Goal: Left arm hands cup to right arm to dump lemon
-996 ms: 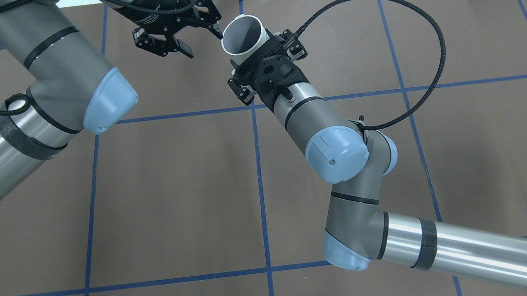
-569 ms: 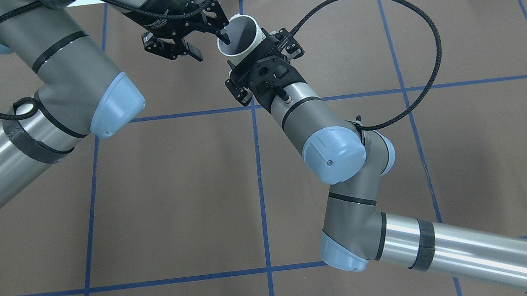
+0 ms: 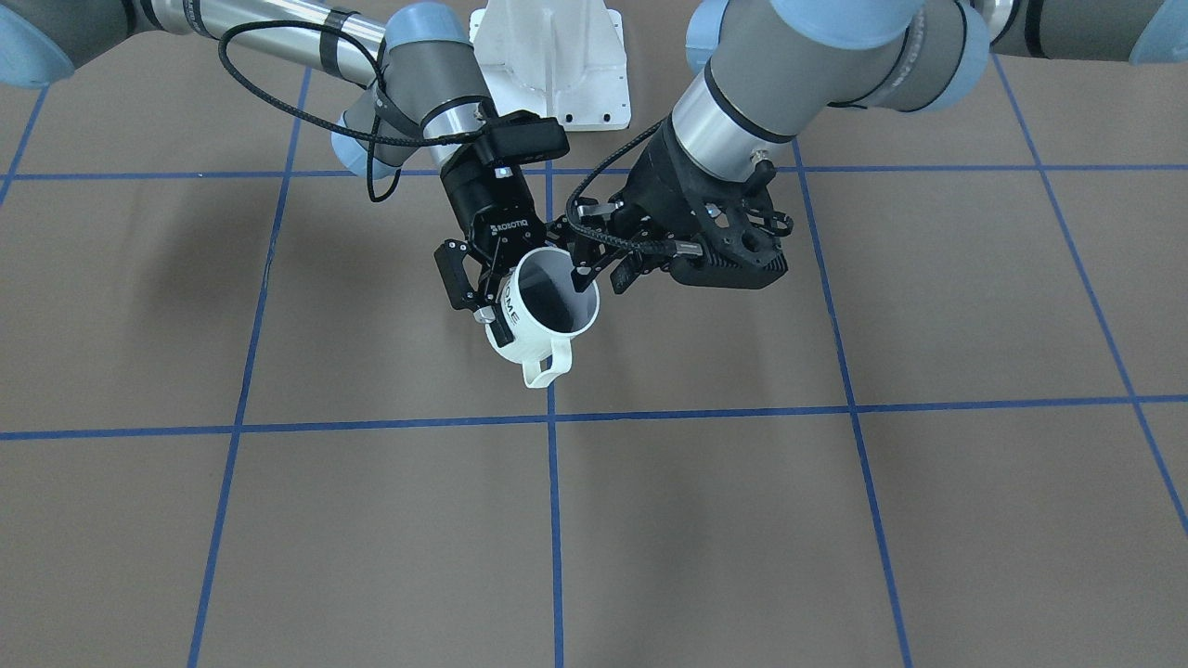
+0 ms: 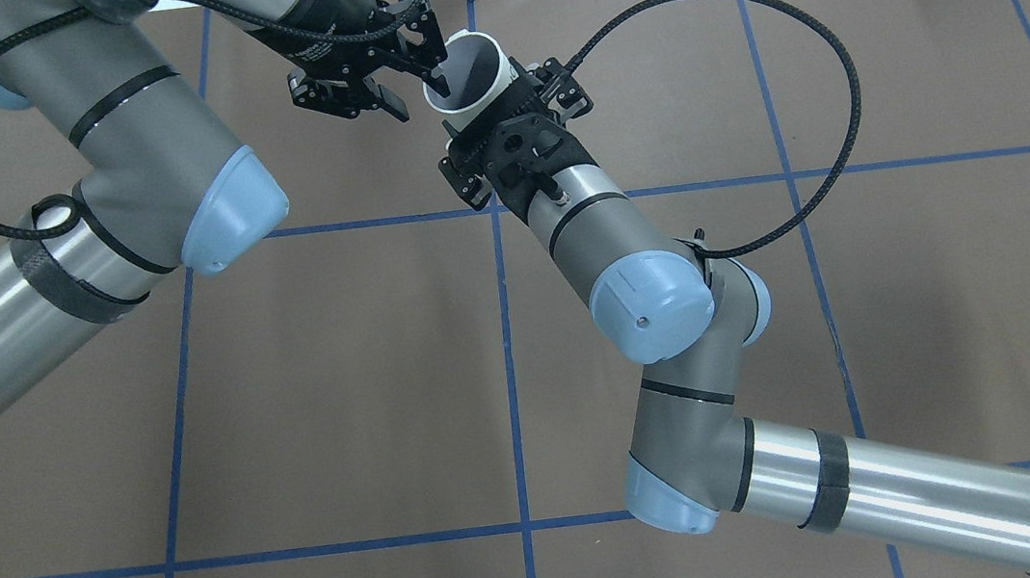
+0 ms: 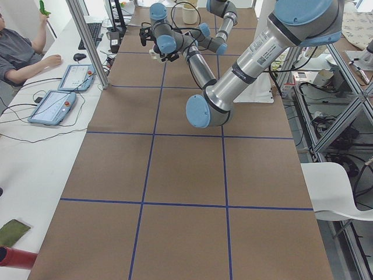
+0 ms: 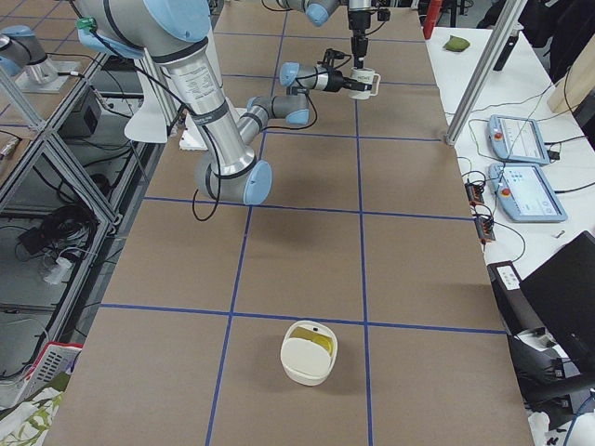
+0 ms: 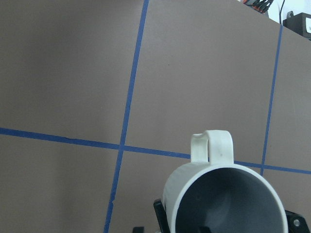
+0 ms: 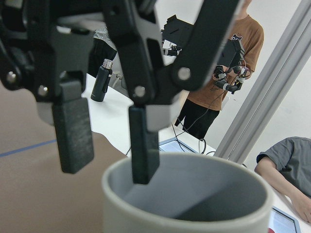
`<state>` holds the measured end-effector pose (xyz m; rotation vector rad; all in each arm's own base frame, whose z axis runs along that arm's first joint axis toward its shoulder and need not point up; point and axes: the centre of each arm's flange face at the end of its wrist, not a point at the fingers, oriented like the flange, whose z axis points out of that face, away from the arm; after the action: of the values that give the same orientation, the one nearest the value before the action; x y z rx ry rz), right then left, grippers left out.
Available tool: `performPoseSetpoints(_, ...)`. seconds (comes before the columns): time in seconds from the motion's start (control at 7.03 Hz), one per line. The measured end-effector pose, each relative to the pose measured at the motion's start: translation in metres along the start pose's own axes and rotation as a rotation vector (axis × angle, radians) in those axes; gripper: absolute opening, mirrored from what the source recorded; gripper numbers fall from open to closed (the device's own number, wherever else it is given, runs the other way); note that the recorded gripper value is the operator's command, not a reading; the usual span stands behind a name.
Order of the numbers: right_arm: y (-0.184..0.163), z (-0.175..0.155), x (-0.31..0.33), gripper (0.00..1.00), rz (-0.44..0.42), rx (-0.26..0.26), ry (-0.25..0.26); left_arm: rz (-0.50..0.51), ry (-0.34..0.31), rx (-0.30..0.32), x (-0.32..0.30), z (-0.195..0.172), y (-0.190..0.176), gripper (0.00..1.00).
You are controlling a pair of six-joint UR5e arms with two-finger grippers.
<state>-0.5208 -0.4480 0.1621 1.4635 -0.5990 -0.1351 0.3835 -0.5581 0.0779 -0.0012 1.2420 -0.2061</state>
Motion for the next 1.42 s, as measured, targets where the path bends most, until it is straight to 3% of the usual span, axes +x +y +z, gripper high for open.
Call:
performPoseSetpoints(0.43,-0.0013,-0.0028,-0.0017,0.23,0.003,0.006,0.006,-0.008,-0.002,-0.002,-0.0007,0.0017,0.0005,0.35)
performPoseSetpoints(0.85,-0.0020,-0.0037,-0.0024,0.35,0.005,0.008,0.007,-0.025,-0.001,-0.004,0.0004,0.0021,0.0016,0.28)
performPoseSetpoints(1.0,-0.0020,-0.0038,-0.0024,0.49,0.006,0.008,0.008,-0.026,-0.001,-0.004,0.0004,0.0024,0.0019,0.06)
performPoseSetpoints(1.14,-0.0021,-0.0038,-0.0022,0.92,0.006,0.009,0.011,-0.026,-0.001,-0.005,0.0005,0.0026,0.0022,0.00)
performPoseSetpoints(1.28,-0.0018,-0.0048,-0.0035,0.99,0.007,0.011,0.016,-0.028,-0.002,-0.006,0.0004,0.0032,0.0024,0.00)
performPoseSetpoints(1.42,-0.0011,-0.0066,-0.0055,0.99,0.011,0.015,0.025,-0.030,-0.005,-0.007,-0.0003,0.0042,0.0022,0.00)
